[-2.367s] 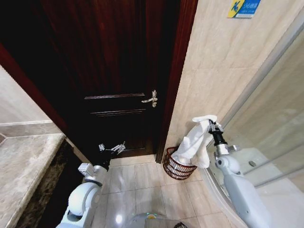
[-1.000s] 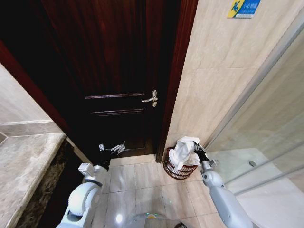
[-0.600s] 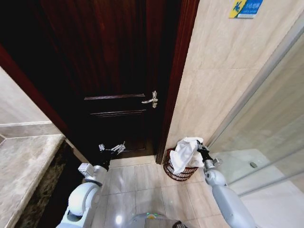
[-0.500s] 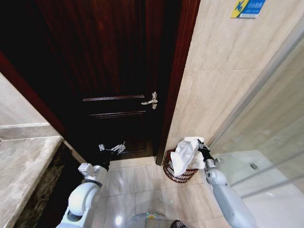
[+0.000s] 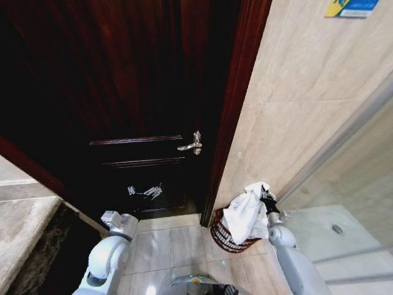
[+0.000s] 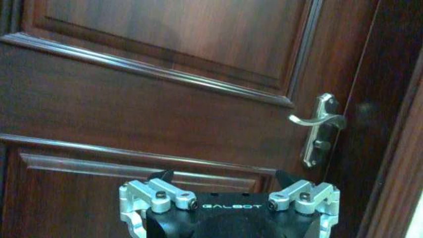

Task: Discard the used towel into the hamper.

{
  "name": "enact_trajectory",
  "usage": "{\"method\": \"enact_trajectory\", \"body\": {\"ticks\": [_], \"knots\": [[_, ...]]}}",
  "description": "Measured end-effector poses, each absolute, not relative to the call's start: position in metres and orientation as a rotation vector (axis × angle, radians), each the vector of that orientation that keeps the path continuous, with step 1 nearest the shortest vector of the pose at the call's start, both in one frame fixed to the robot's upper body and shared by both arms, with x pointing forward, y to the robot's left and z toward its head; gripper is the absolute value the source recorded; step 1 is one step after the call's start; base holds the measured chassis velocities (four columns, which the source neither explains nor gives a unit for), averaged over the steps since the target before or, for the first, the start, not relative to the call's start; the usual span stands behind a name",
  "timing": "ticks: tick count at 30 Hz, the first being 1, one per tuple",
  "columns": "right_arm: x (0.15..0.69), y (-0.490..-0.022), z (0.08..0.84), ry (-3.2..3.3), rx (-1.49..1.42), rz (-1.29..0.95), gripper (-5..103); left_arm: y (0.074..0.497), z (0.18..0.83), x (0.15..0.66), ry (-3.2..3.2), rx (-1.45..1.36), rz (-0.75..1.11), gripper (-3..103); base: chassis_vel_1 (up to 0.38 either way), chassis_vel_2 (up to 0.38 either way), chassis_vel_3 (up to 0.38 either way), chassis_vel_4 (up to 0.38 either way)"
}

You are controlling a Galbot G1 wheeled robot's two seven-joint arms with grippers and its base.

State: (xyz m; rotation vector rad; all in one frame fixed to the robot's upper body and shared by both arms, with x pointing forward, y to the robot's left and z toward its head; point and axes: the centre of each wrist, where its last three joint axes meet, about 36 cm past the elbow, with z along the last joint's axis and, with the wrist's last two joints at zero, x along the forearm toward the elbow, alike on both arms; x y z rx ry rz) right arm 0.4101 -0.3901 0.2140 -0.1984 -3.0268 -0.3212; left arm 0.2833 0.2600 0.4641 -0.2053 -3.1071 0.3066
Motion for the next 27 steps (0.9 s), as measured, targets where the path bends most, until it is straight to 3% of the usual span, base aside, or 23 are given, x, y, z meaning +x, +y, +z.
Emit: {"method": "enact_trajectory", "body": {"ticks": [10, 27], "knots": [[0.401, -0.393, 0.172, -2.874, -0.162, -0.257, 7, 0.260, 0.464, 0.283, -3.107, -0.205, 0.307, 100, 0.022, -0.038, -0.023, 0.017], [0.416, -0.382, 0.142, -2.643, -0.120, -0.365, 7, 0.260, 0.464, 0.283, -3.107, -0.206, 0.307, 100, 0.000, 0.000, 0.000, 0.000]]}}
